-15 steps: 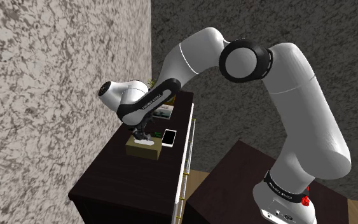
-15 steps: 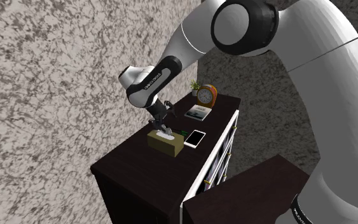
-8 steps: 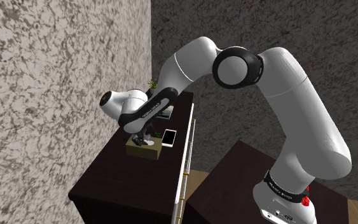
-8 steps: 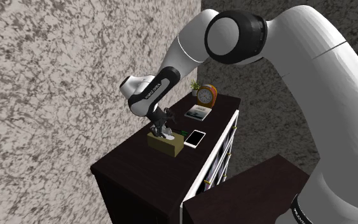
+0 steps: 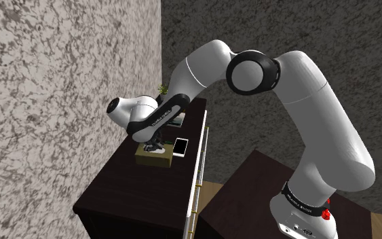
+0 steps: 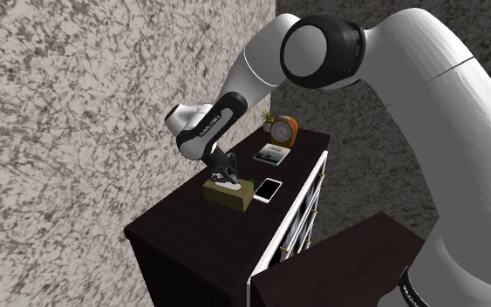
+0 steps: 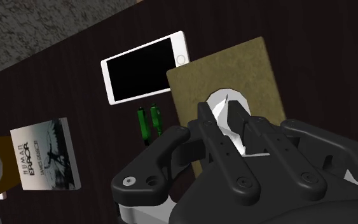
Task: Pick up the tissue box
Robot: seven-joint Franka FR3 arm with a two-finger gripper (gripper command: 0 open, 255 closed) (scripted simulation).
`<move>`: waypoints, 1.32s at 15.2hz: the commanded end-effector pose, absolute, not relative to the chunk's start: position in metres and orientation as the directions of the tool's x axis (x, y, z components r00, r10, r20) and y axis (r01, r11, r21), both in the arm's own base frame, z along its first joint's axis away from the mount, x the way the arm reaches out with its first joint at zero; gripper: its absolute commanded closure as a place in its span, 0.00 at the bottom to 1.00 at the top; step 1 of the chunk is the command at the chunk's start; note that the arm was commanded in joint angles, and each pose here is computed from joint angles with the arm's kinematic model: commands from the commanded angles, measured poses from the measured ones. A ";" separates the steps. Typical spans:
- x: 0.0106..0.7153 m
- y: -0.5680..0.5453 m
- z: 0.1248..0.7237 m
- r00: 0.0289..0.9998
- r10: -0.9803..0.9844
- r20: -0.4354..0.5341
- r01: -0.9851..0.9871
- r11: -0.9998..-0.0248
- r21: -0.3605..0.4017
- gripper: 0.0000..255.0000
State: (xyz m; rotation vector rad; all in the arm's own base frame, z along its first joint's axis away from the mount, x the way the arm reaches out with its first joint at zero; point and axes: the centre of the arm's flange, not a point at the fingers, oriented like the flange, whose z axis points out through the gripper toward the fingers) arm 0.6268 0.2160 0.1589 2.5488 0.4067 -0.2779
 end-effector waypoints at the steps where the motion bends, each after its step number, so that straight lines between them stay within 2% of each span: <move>1: 0.626 0.219 0.157 0.932 0.234 -0.276 0.344 -0.810 0.475 1.00; 20: 0.626 0.219 0.238 0.932 0.234 -0.276 0.344 -0.810 0.475 1.00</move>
